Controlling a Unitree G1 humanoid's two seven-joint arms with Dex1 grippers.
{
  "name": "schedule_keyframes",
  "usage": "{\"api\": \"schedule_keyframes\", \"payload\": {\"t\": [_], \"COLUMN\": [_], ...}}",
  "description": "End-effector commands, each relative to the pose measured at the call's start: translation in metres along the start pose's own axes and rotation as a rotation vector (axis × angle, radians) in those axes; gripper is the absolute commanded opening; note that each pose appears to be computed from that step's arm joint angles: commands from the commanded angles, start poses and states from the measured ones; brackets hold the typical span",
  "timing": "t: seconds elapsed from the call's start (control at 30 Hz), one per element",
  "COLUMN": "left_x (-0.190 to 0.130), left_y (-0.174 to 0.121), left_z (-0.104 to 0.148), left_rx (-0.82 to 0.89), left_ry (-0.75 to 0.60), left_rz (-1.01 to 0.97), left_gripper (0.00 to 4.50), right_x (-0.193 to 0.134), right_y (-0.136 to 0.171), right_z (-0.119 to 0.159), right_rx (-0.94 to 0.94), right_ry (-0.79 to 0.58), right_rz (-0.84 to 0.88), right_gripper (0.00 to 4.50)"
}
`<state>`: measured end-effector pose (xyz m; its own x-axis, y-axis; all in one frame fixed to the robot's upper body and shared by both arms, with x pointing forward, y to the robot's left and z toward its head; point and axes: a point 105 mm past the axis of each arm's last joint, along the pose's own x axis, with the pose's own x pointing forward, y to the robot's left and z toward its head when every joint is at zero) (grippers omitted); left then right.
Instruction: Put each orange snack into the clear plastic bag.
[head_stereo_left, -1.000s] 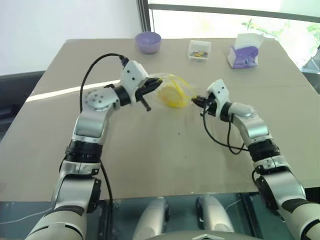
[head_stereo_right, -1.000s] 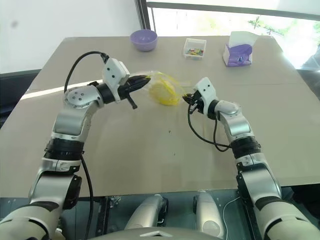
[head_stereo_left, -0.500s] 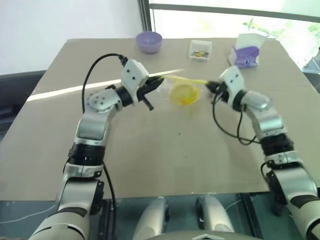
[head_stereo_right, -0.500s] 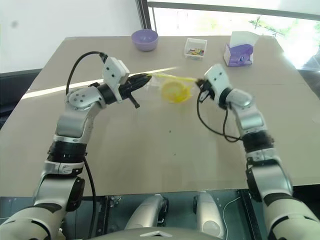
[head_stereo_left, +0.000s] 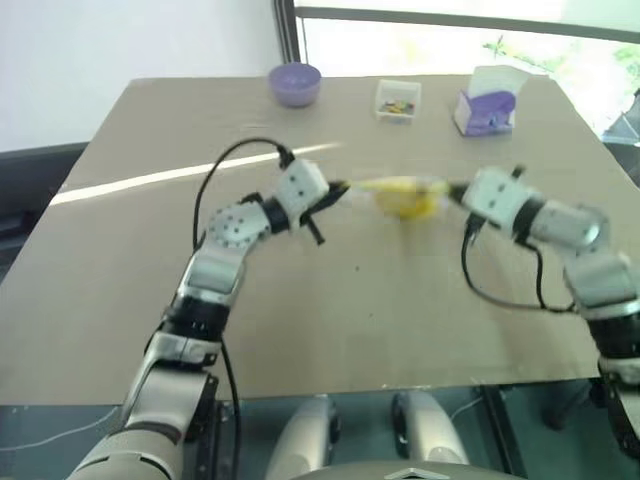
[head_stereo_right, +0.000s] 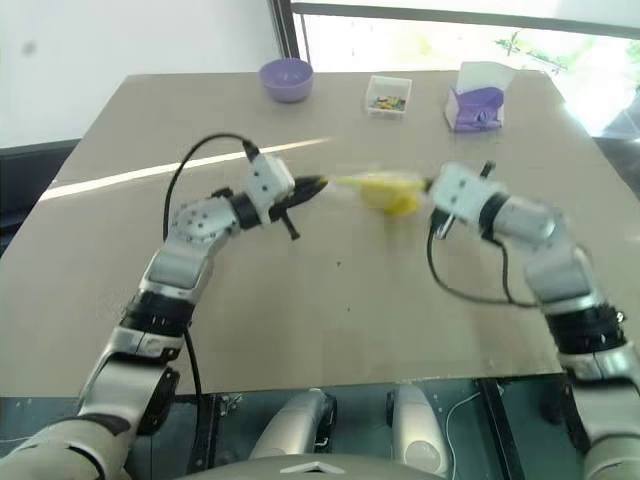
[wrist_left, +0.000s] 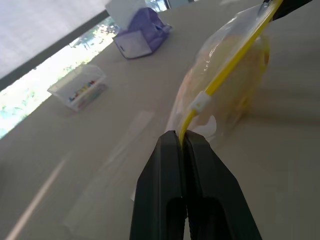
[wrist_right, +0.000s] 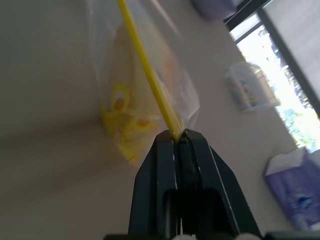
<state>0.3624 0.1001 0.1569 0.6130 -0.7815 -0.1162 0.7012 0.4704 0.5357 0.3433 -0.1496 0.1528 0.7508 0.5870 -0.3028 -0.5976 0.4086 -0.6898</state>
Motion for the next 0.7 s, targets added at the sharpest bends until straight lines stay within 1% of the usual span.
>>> {"api": "schedule_keyframes", "payload": {"t": [0.03,0.07,0.1,0.17,0.27,0.3,0.33,0.43,0.53,0.7], "left_x": [-0.017,-0.018,-0.020,-0.023,-0.028,-0.030,-0.031,-0.034,-0.033,-0.034], "left_y": [0.002,-0.001,-0.003,-0.005,-0.007,-0.008,-0.009,-0.015,-0.021,-0.025], "left_z": [0.005,0.004,0.004,0.006,0.011,0.012,0.013,0.014,0.016,0.017], "left_rx": [0.052,0.043,0.038,0.043,0.085,0.103,0.122,0.180,0.236,0.269], "left_ry": [0.001,0.002,0.001,-0.004,-0.018,-0.024,-0.029,-0.046,-0.061,-0.067], "left_rz": [0.015,0.009,0.007,0.003,0.004,0.009,0.011,0.026,0.032,0.037], "left_gripper": [0.00,0.00,0.00,0.00,0.00,0.00,0.00,0.00,0.00,0.00], "right_x": [-0.012,-0.013,-0.015,-0.018,-0.028,-0.033,-0.038,-0.044,-0.024,0.003], "right_y": [0.013,0.022,0.028,0.030,0.027,0.026,0.026,0.021,0.027,0.049], "right_z": [-0.003,-0.006,-0.007,-0.007,0.000,0.007,0.015,0.050,0.080,0.097], "right_rx": [0.022,0.042,0.048,0.052,0.023,0.004,-0.013,0.003,-0.023,-0.085], "right_ry": [0.025,0.034,0.038,0.035,0.018,-0.005,-0.034,-0.162,-0.261,-0.310], "right_rz": [-0.001,0.021,0.034,0.021,-0.016,-0.018,-0.012,-0.021,-0.007,0.070], "right_gripper": [0.04,0.04,0.29,0.90,2.35,2.83,2.83,2.83,2.83,2.83]}}
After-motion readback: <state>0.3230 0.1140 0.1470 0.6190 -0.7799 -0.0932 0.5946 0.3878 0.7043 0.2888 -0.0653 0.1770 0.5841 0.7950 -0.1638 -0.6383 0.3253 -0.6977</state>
